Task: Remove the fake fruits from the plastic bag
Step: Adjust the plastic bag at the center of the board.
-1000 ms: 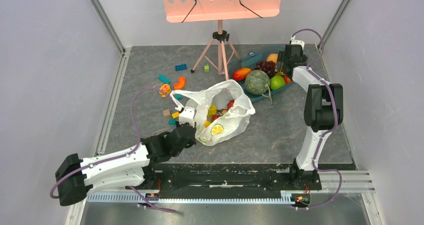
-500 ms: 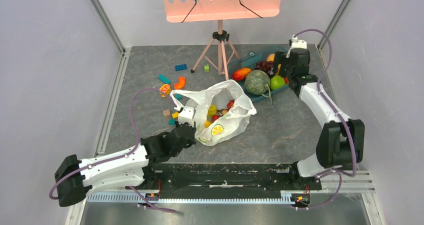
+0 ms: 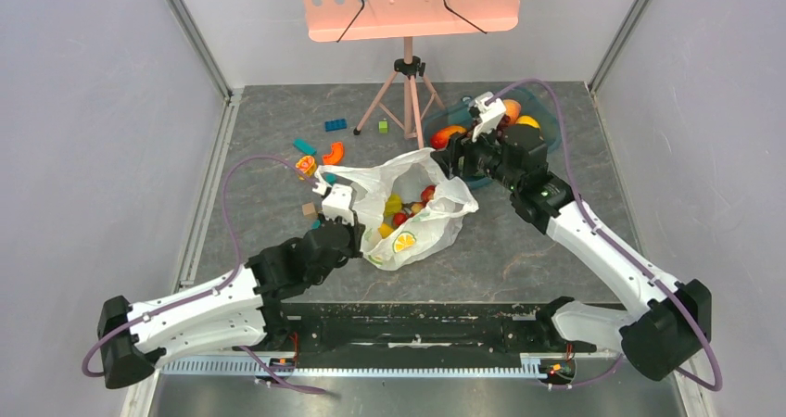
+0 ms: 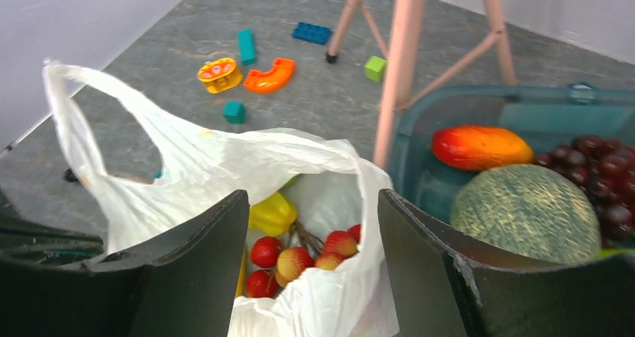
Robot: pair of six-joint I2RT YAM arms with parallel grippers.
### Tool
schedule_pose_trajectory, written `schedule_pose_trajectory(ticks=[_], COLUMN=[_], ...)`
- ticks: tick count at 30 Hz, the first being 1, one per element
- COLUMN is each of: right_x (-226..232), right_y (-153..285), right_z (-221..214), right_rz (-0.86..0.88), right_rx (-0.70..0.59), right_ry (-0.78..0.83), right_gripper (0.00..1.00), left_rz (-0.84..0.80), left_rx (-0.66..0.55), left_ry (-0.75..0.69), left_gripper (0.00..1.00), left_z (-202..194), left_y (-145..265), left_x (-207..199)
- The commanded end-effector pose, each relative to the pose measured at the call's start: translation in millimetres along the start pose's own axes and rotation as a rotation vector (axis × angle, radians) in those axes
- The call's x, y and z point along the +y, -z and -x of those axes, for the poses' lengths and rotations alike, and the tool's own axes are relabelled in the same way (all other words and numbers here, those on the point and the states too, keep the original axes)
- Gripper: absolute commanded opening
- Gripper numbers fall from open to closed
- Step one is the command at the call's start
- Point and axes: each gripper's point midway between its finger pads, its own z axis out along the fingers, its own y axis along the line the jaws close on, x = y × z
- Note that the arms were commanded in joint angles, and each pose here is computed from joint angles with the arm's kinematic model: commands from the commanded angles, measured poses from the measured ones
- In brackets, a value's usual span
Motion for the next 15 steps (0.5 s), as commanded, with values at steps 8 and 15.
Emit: schedule_pose_trajectory(ticks=[8, 15], right_x=[65.1, 47.7], right_y=[-32.8, -62.6], right_z=[-45.9, -97.1], right_rz=[0.201, 0.052], right_rx=[0.136, 0.228], right_ry=[0.008, -0.093], right_gripper=[0.5, 0.3], left_rz=[-0.104, -0.155], left_rx=[-0.128, -0.097], left_ry=[-0.008, -0.048], left_gripper=[0.24, 0.22], left_z=[77.9, 81.4], left_y=[18.7, -10.4], left_x=[-32.1, -67.5])
